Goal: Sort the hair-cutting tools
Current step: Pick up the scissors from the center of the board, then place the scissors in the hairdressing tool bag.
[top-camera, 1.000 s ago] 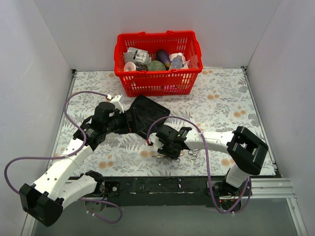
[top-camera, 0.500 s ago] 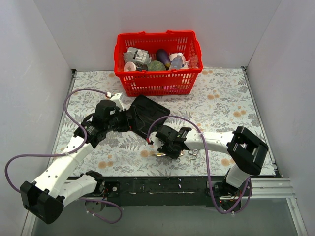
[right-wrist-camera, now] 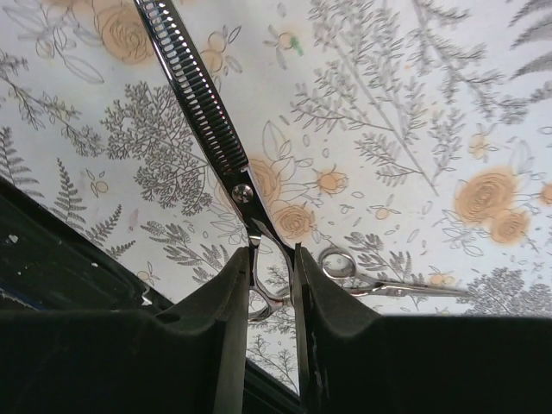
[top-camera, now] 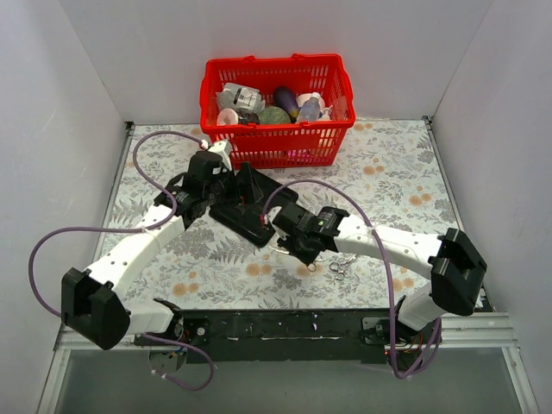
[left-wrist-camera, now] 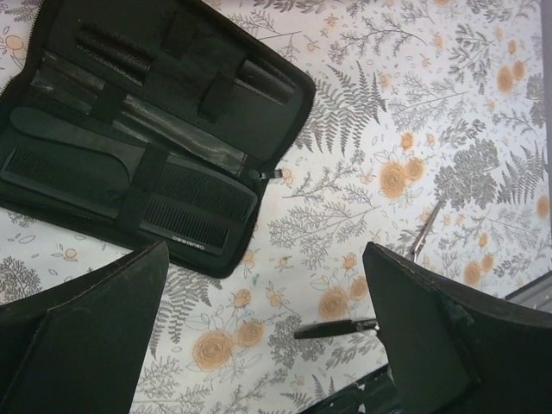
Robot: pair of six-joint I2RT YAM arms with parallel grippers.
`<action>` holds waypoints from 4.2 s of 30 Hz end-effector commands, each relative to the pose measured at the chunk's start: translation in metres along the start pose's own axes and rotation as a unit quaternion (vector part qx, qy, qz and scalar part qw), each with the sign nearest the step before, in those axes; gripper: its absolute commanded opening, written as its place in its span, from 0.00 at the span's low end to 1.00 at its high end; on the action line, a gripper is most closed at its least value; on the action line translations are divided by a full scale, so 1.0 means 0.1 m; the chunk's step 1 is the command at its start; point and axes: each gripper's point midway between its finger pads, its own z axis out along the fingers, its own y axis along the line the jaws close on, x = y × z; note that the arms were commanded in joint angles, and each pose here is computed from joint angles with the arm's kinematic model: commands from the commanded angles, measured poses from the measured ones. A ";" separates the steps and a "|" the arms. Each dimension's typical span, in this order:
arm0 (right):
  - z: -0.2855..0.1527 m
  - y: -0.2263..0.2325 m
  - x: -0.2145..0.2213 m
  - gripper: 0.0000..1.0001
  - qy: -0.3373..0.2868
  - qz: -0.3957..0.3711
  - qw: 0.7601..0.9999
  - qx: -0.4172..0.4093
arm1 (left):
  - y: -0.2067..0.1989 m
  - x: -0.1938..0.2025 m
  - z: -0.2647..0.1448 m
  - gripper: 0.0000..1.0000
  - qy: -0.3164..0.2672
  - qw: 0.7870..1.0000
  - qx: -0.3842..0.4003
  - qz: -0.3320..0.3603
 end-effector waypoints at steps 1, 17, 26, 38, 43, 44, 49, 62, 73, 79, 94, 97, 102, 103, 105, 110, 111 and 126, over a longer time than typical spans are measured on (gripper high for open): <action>-0.31 -0.26 -0.05 0.01 -0.005 0.053 0.996 0.065 | 0.07 -0.08 0.19 0.98 -0.028 1.000 -0.013 -0.004; -0.36 -0.84 -0.29 0.01 -0.045 0.130 0.987 0.088 | 0.69 0.28 1.38 0.98 -0.008 0.995 -0.098 0.015; -0.31 -0.78 -0.16 0.01 -0.043 0.125 0.988 0.080 | 0.69 0.20 1.62 0.98 -0.010 0.996 -0.092 0.014; -0.35 -0.84 -0.14 0.01 -0.059 0.145 0.983 0.098 | 0.29 -0.35 1.76 0.98 -0.046 0.998 -0.042 0.027; -0.44 -0.85 -0.10 0.01 -0.062 0.153 0.981 0.099 | 0.16 -0.56 2.01 0.98 -0.054 0.998 -0.026 0.034; -0.45 -0.84 -0.09 0.01 -0.062 0.153 0.981 0.099 | 0.15 -0.58 2.04 0.98 -0.054 0.998 -0.026 0.036; -0.49 -0.83 -0.05 0.01 -0.072 0.161 0.979 0.099 | 0.00 -0.53 2.36 0.98 -0.028 0.998 0.020 0.054; -0.34 -0.74 0.08 0.01 -0.052 0.163 0.982 0.082 | 0.20 -0.15 2.99 0.98 0.015 0.996 0.033 0.077; -0.33 -0.72 0.01 0.01 -0.056 0.160 0.983 0.071 | 0.61 0.16 2.33 0.98 0.016 0.996 -0.055 0.064; -0.40 -0.68 -0.02 0.01 -0.071 0.165 0.982 0.060 | 0.61 0.20 1.89 0.98 0.002 0.997 -0.062 0.034; -0.56 -0.71 -0.07 0.01 -0.065 0.124 0.988 0.065 | 0.04 -0.02 0.97 0.98 -0.034 0.999 0.004 0.026; -0.55 -0.78 -0.13 0.01 -0.046 0.098 0.991 0.077 | 0.03 -0.21 0.76 0.98 -0.050 0.998 -0.021 0.042; -0.40 -0.85 -0.26 0.01 -0.028 0.048 0.995 0.078 | 0.13 -0.29 0.34 0.98 -0.060 0.995 -0.062 0.044; -0.31 -0.87 -0.27 0.01 -0.016 0.034 0.996 0.080 | 0.18 -0.24 0.29 0.98 -0.060 0.995 -0.073 0.031; -0.24 -0.93 -0.30 0.01 -0.012 0.023 0.995 0.091 | 0.40 -0.06 0.21 0.98 -0.051 0.992 -0.110 0.020; -0.05 -1.14 -0.42 0.01 -0.021 -0.024 0.993 0.110 | 0.71 0.35 0.12 0.98 -0.015 0.987 -0.160 -0.024; -0.04 -1.18 -0.47 0.01 -0.026 -0.033 0.993 0.113 | 0.70 0.41 0.11 0.98 -0.010 0.987 -0.156 -0.035; 0.31 -1.60 -1.10 0.01 -0.039 -0.147 0.983 0.103 | 1.19 1.17 0.17 0.98 0.044 0.965 -0.230 -0.114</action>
